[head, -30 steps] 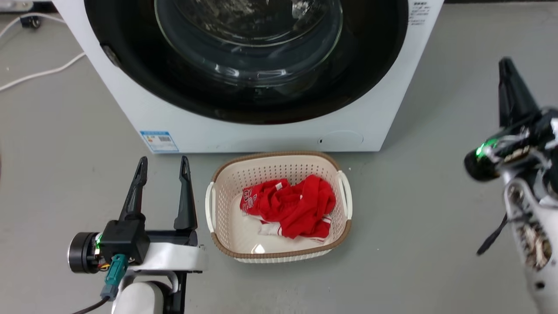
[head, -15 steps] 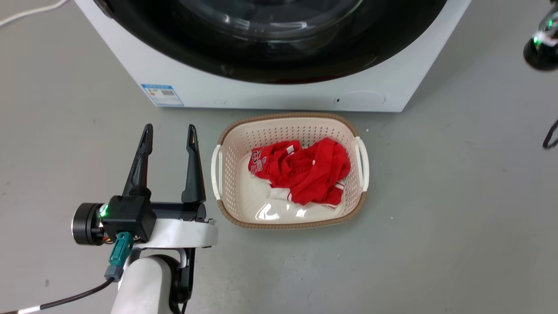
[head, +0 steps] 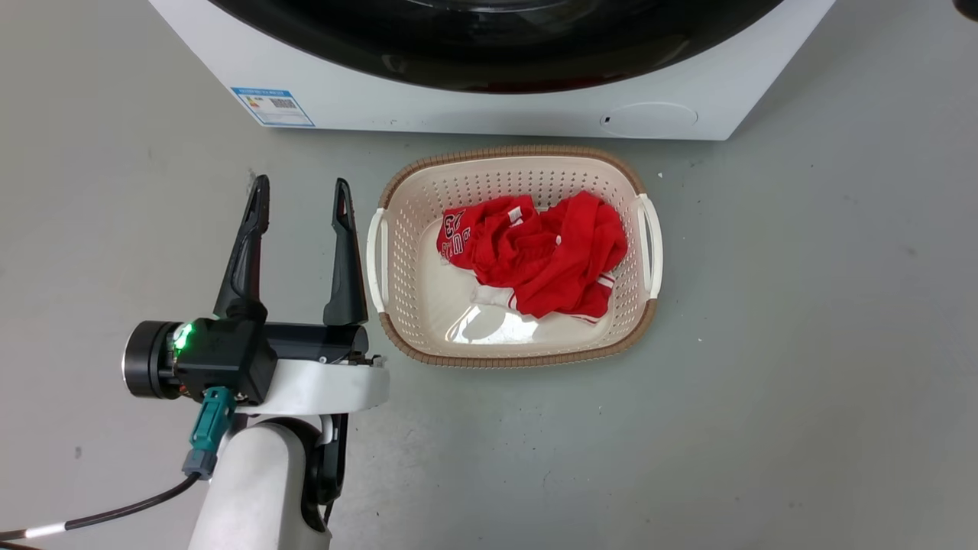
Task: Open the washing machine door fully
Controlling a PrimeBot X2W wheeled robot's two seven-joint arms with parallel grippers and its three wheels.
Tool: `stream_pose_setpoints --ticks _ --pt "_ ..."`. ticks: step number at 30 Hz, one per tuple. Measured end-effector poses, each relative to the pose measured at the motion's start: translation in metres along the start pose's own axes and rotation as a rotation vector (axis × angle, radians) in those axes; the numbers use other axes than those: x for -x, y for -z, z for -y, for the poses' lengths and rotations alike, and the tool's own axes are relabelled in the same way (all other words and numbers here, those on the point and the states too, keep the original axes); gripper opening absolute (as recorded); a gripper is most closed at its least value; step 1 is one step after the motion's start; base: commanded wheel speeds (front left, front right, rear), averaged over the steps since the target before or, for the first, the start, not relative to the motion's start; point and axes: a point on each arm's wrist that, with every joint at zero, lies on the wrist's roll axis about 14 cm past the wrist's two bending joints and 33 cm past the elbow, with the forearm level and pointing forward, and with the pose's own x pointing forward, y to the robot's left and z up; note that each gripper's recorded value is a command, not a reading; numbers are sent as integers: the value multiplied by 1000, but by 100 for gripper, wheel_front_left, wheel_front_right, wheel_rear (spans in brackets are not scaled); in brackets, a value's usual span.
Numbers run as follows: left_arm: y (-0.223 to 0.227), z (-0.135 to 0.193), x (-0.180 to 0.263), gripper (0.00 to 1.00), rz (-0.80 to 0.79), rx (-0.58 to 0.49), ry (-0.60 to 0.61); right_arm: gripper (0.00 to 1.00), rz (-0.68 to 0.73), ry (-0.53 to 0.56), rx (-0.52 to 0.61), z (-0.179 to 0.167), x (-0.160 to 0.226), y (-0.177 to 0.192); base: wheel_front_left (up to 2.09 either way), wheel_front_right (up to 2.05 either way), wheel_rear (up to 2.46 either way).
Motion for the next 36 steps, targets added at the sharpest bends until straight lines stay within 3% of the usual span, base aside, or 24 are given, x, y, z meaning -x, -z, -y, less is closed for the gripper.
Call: stream_pose_setpoints --ticks 9,19,36 --pt "8 3 -4 100 -12 2 8 0 -76 23 39 3 -13 10 0 0 0" --pt "7 6 -4 100 -12 5 12 0 -256 8 79 -7 -10 38 0 0 0" --pt "-18 8 9 100 25 10 17 0 -604 -49 132 -27 49 109 0 0 0"
